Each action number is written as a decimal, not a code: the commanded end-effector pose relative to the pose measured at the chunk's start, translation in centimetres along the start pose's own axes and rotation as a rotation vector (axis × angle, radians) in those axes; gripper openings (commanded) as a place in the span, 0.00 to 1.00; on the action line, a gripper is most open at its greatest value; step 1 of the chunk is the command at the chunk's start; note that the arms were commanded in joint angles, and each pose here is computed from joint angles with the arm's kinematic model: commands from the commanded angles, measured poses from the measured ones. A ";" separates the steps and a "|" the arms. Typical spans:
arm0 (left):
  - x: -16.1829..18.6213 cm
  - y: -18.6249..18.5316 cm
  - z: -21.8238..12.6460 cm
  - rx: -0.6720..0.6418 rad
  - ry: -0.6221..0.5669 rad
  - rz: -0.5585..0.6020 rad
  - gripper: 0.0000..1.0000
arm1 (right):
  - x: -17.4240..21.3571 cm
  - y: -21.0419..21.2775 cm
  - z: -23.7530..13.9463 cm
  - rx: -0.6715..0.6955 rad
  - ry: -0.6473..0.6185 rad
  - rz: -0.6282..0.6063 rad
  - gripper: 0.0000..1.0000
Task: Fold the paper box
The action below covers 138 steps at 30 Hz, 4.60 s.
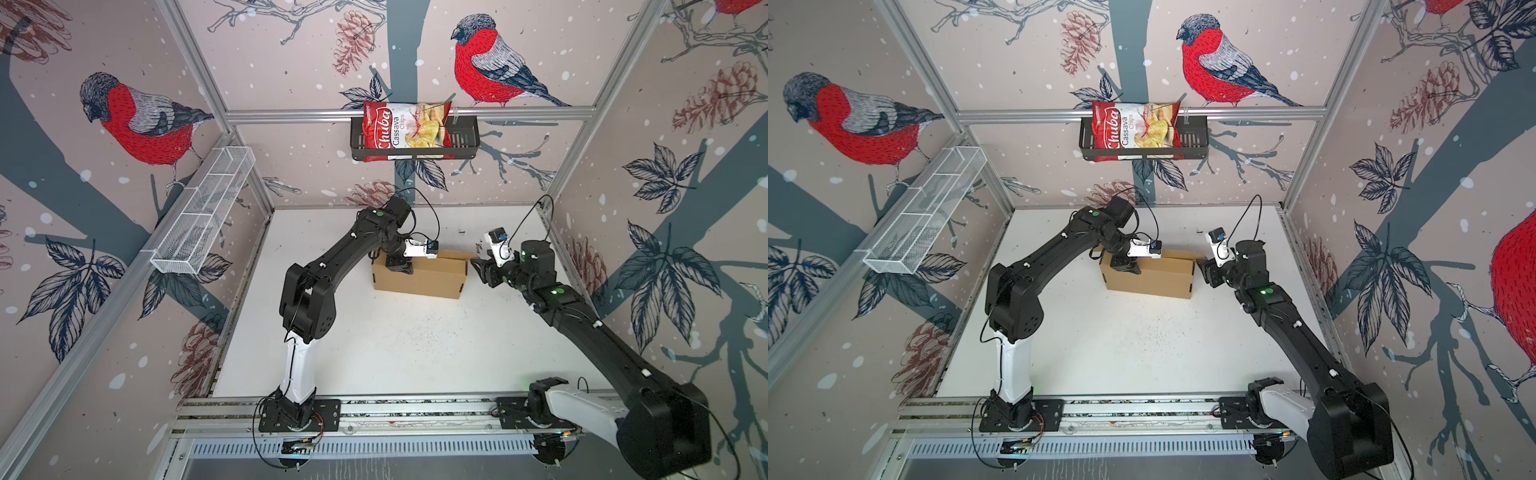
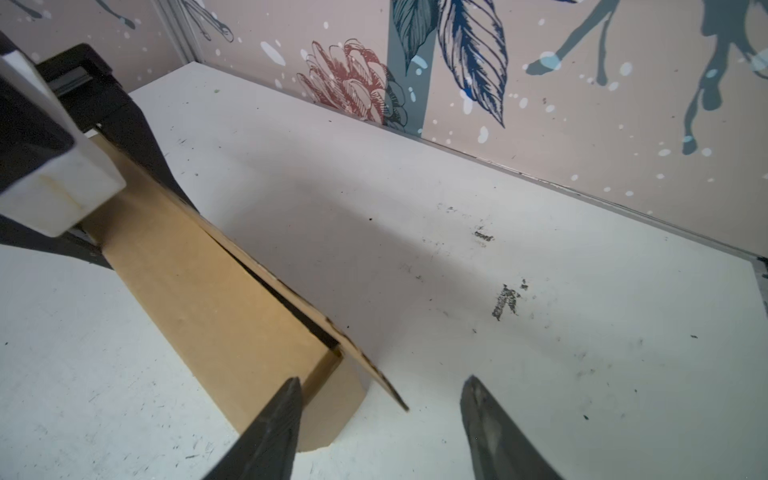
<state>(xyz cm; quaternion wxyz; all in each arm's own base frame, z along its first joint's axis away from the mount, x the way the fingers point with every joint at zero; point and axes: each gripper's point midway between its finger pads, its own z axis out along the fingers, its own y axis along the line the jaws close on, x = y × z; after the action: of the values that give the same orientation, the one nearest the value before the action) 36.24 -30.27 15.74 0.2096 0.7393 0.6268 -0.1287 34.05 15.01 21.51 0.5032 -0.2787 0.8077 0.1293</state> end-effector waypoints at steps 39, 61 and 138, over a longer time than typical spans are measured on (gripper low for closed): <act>0.9 -0.1 1.6 0.044 0.042 -0.055 0.52 | 0.1 2.1 1.9 -0.083 0.206 0.323 0.21; 0.9 -0.2 1.9 0.046 0.053 -0.061 0.52 | 0.1 2.1 1.5 -0.088 0.204 0.390 0.01; 1.8 0.1 3.6 0.089 0.045 -0.039 0.50 | -0.6 -2.0 3.8 0.096 0.269 0.021 0.34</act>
<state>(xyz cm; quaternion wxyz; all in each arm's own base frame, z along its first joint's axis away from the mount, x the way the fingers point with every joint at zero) 38.71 -31.89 14.48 0.2241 0.7363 0.6255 -0.1279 38.39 15.55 20.92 0.4183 -0.2644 0.8667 0.0629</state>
